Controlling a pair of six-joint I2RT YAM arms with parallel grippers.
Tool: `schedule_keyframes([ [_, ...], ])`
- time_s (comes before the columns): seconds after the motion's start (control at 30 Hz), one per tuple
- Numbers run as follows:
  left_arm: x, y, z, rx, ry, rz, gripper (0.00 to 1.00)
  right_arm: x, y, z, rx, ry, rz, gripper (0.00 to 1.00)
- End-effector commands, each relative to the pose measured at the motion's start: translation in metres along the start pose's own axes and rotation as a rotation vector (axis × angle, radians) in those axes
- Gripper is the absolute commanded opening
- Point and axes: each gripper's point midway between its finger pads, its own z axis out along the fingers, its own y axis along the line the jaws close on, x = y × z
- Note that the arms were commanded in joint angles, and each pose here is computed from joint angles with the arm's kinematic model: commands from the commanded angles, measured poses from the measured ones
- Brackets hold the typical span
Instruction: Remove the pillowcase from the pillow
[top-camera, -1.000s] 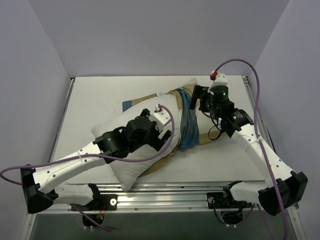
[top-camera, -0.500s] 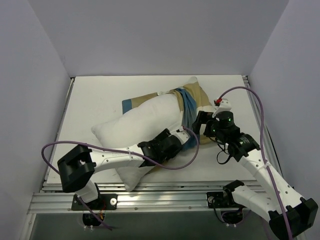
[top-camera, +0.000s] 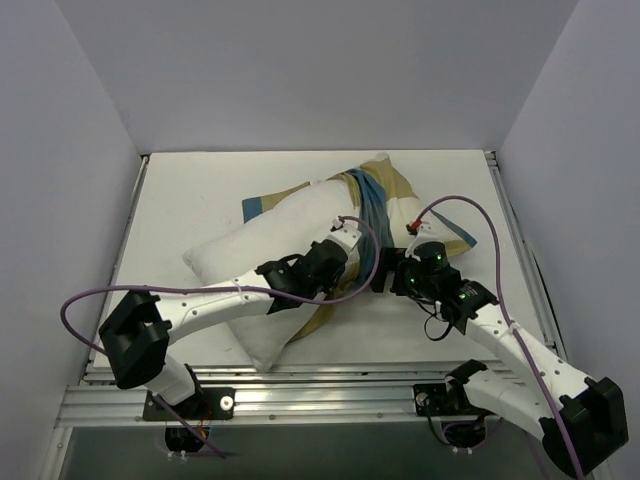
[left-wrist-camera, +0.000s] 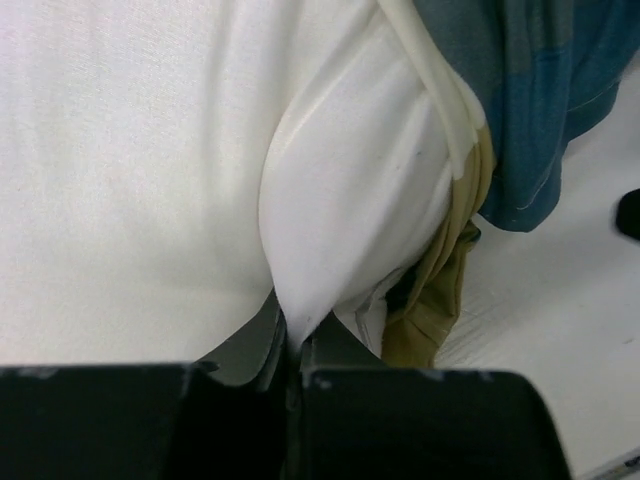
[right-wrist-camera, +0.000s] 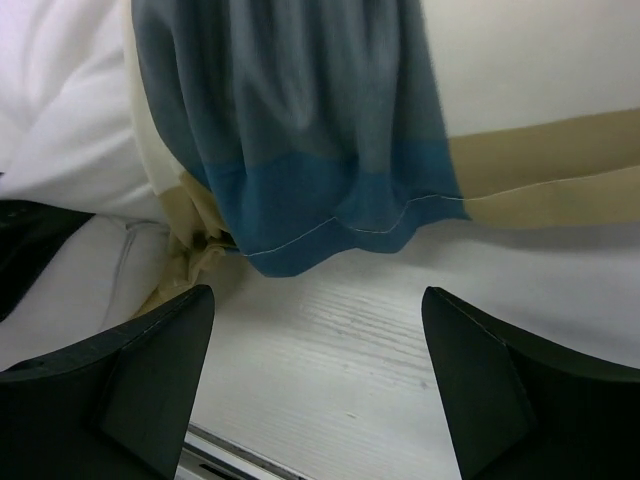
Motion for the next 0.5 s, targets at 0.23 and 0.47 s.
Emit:
schedule_keyframes([
  [0.23, -0.055, 0.002, -0.044, 0.104, -0.095, -0.127, 0.02, -0.010, 0.037, 0.039, -0.074, -0.029, -0.039, 0.80],
  [0.47, -0.053, 0.004, -0.048, 0.108, -0.093, -0.128, 0.02, -0.016, 0.030, 0.057, 0.027, -0.060, -0.083, 0.62],
])
